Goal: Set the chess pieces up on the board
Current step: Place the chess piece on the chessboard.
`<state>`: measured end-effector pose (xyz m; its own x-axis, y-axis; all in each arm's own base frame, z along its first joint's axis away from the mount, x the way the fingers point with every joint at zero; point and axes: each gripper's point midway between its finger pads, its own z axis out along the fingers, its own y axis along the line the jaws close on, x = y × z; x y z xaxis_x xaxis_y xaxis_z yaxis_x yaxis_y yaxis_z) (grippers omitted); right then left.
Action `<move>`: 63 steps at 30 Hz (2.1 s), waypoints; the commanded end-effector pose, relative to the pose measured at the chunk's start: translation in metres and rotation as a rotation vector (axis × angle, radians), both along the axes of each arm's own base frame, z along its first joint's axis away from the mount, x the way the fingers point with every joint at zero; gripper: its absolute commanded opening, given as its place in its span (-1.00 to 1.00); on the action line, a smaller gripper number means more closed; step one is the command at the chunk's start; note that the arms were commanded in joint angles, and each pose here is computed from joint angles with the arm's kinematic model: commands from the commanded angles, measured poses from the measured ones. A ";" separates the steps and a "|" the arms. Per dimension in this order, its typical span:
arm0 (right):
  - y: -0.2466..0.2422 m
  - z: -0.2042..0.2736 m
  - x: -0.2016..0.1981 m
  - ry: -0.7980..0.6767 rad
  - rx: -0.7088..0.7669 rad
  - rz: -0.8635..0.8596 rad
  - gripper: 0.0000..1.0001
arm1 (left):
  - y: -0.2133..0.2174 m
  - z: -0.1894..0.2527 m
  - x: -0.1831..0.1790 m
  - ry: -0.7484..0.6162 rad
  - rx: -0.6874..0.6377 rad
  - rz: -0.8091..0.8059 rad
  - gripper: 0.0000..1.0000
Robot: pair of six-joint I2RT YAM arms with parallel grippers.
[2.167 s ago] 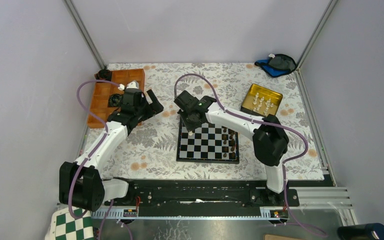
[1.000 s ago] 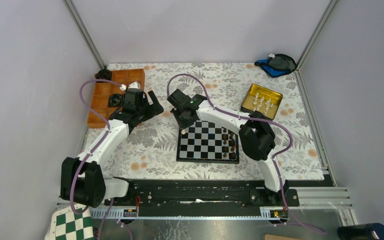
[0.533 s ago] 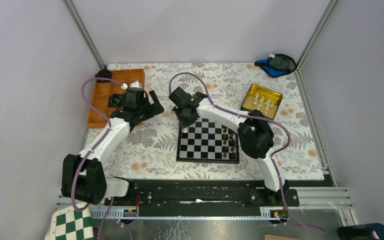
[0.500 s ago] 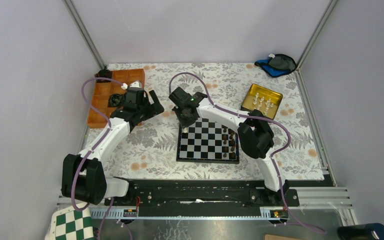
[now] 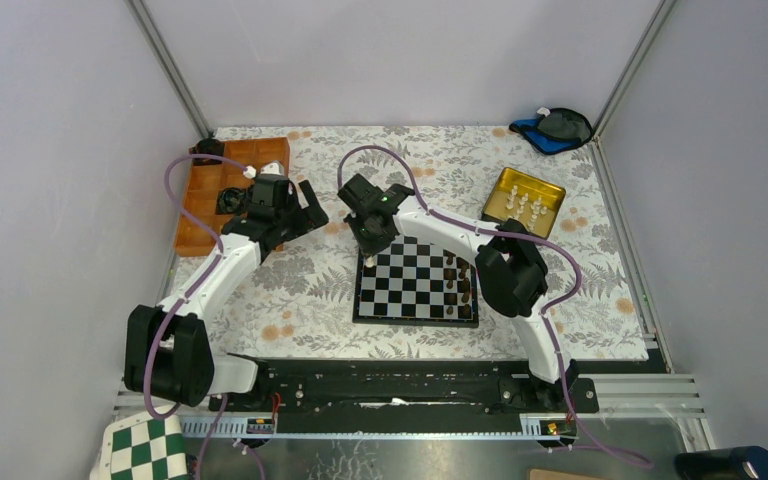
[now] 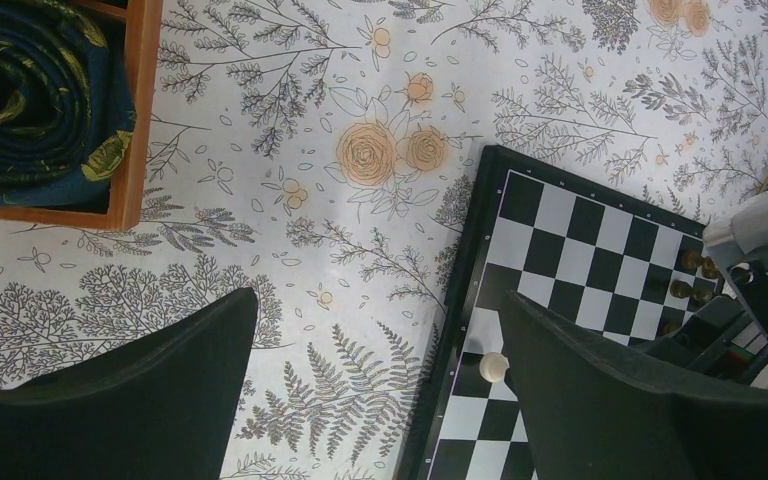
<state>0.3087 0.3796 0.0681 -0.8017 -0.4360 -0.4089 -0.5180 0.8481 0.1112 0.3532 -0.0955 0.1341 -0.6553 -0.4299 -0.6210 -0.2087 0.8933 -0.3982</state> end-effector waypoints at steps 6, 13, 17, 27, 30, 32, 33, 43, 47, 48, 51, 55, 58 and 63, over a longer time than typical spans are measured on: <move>-0.001 -0.002 -0.006 0.030 0.012 0.004 -1.00 | 0.001 0.010 0.006 -0.027 0.002 -0.007 0.98; -0.003 -0.005 -0.008 0.038 0.004 0.005 -1.00 | 0.001 0.009 0.006 -0.026 0.003 -0.005 0.98; -0.001 -0.006 -0.006 0.032 0.009 0.005 -1.00 | 0.002 0.009 0.006 -0.026 0.004 -0.004 0.97; 0.004 -0.005 0.004 0.005 0.006 0.004 -1.00 | 0.002 0.007 0.006 -0.023 0.005 -0.006 0.98; 0.006 -0.003 0.008 -0.007 0.009 0.002 -1.00 | 0.002 0.007 0.006 -0.021 0.005 -0.006 0.97; 0.007 -0.002 0.010 -0.012 0.009 0.002 -1.00 | 0.002 0.008 0.006 -0.023 0.005 -0.006 0.97; 0.007 -0.001 0.012 -0.016 0.009 0.001 -1.00 | 0.002 0.007 0.006 -0.023 0.005 -0.007 0.97; 0.004 -0.002 0.021 -0.032 0.005 -0.012 -1.00 | 0.001 0.006 0.006 -0.019 0.005 -0.010 0.97; 0.005 -0.001 0.026 -0.040 0.004 -0.014 -1.00 | 0.001 0.005 0.006 -0.015 0.003 -0.011 0.98; 0.005 -0.002 0.027 -0.039 0.003 -0.014 -1.00 | 0.000 0.004 0.007 -0.014 0.003 -0.012 0.98; 0.005 -0.002 0.029 -0.038 0.001 -0.014 -1.00 | 0.000 0.004 0.007 -0.015 0.002 -0.013 0.98; 0.004 -0.001 0.030 -0.041 0.000 -0.014 -1.00 | 0.000 0.004 0.008 -0.014 0.003 -0.014 0.97; 0.003 -0.001 0.030 -0.042 -0.002 -0.012 -1.00 | 0.000 0.004 0.008 -0.013 0.001 -0.013 0.98; 0.002 0.002 0.030 -0.047 -0.002 -0.013 -1.00 | -0.001 0.004 0.009 -0.013 0.000 -0.014 0.97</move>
<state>0.3281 0.3820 0.0569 -0.8021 -0.4294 -0.4152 -0.5090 0.8551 0.0989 0.3539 -0.0944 0.1277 -0.6653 -0.4297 -0.6106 -0.2183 0.8940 -0.3913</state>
